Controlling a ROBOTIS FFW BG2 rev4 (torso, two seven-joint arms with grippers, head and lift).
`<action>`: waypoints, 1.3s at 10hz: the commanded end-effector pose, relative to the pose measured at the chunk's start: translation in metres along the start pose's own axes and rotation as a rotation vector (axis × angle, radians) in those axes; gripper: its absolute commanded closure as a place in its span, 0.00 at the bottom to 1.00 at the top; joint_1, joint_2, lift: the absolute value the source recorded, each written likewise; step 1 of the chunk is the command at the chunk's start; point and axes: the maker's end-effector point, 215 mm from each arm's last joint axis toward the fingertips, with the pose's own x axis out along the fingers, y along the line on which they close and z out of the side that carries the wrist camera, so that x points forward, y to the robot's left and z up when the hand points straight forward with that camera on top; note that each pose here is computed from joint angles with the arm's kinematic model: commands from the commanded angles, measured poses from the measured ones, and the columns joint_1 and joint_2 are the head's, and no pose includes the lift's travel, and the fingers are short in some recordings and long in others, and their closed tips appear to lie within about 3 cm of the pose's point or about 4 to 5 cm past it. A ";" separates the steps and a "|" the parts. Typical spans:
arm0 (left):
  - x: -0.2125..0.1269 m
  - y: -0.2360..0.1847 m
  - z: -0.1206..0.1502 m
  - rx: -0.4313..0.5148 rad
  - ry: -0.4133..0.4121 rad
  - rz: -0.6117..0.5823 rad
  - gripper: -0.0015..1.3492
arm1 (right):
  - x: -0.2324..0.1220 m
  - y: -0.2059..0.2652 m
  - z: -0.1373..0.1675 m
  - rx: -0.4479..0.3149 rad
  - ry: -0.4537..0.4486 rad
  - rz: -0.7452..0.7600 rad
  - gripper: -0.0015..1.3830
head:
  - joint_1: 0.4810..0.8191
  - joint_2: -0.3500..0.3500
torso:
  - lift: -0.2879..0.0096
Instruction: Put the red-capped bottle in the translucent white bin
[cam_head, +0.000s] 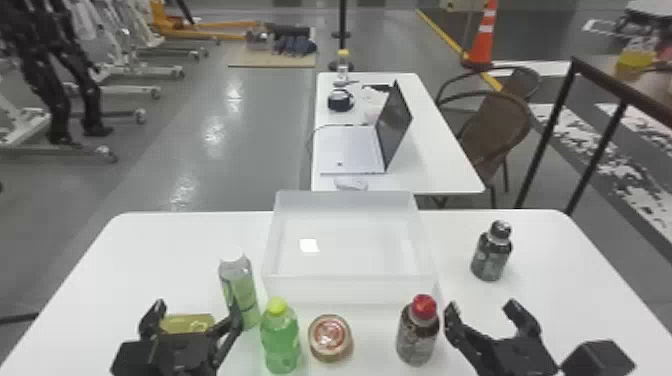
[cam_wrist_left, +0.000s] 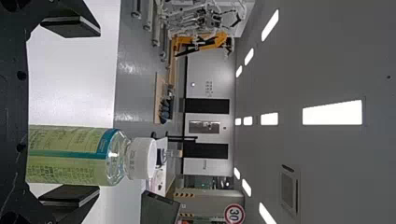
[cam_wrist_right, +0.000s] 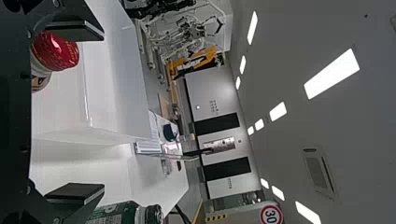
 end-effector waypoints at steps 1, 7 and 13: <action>0.000 0.000 0.000 0.001 -0.001 0.000 0.09 | 0.001 0.001 -0.001 0.000 0.004 0.002 0.11 | 0.20 0.50 | 0.63; -0.001 0.001 0.000 0.000 0.000 0.000 0.09 | 0.003 0.005 -0.005 0.004 0.024 0.014 0.11 | 0.20 0.50 | 0.63; 0.000 0.001 0.000 0.000 0.000 0.000 0.09 | 0.023 0.034 -0.025 -0.022 0.112 0.213 0.11 | 0.20 0.50 | 0.63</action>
